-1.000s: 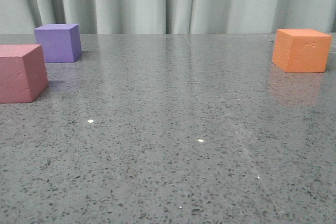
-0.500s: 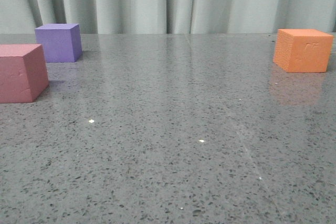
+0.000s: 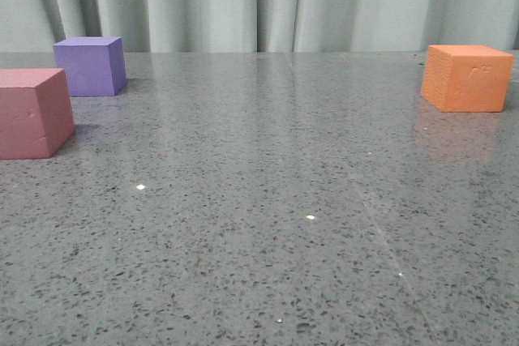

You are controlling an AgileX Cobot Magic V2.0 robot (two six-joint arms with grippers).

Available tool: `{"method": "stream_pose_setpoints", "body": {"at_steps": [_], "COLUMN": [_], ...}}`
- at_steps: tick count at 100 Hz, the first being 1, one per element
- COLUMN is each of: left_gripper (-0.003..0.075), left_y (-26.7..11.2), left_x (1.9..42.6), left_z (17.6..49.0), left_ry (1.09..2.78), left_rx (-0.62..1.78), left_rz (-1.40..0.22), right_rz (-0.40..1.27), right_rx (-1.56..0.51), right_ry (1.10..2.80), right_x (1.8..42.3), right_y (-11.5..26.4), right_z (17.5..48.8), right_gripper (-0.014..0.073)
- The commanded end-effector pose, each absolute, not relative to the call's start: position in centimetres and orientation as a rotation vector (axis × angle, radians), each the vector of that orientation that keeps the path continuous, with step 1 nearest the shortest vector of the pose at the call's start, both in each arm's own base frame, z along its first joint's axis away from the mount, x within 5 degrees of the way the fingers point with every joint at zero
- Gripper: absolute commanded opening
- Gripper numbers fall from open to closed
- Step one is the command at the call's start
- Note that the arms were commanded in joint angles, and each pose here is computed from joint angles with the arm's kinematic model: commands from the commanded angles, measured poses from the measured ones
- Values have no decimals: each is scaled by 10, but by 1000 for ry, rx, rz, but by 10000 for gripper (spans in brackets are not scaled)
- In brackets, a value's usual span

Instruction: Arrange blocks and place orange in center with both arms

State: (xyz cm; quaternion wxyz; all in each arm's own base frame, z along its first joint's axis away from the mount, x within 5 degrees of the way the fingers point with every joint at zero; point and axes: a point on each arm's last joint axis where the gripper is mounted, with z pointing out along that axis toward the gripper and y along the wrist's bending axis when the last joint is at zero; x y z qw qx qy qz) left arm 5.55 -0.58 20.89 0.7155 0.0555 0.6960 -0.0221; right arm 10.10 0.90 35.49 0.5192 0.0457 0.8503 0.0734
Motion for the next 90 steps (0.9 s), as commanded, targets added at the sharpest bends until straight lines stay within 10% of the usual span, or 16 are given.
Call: {"method": "stream_pose_setpoints", "body": {"at_steps": [1, 42, 56, 71, 90], "left_gripper": [-19, -19, -19, -19, -19], "left_y": [-7, -7, -7, -7, -7], "left_x": [55, 55, 55, 55, 55], "left_z": [200, 200, 200, 200, 200], "left_ry": [1477, 1477, 1477, 1477, 1477], "left_rx": [114, 114, 114, 114, 114], "left_rz": [-68, -68, -68, -68, -68], "right_rz": [157, 161, 176, 185, 187], "right_rx": [107, 124, 132, 129, 116], "right_ry": [2024, 2199, 2213, 2165, 2092], "right_x": [127, 199, 203, 206, 210], "right_y": [10, 18, 20, 20, 20], "right_z": [376, 368, 365, 369, 375], "right_gripper": [-67, -32, 220, 673, 634]}}
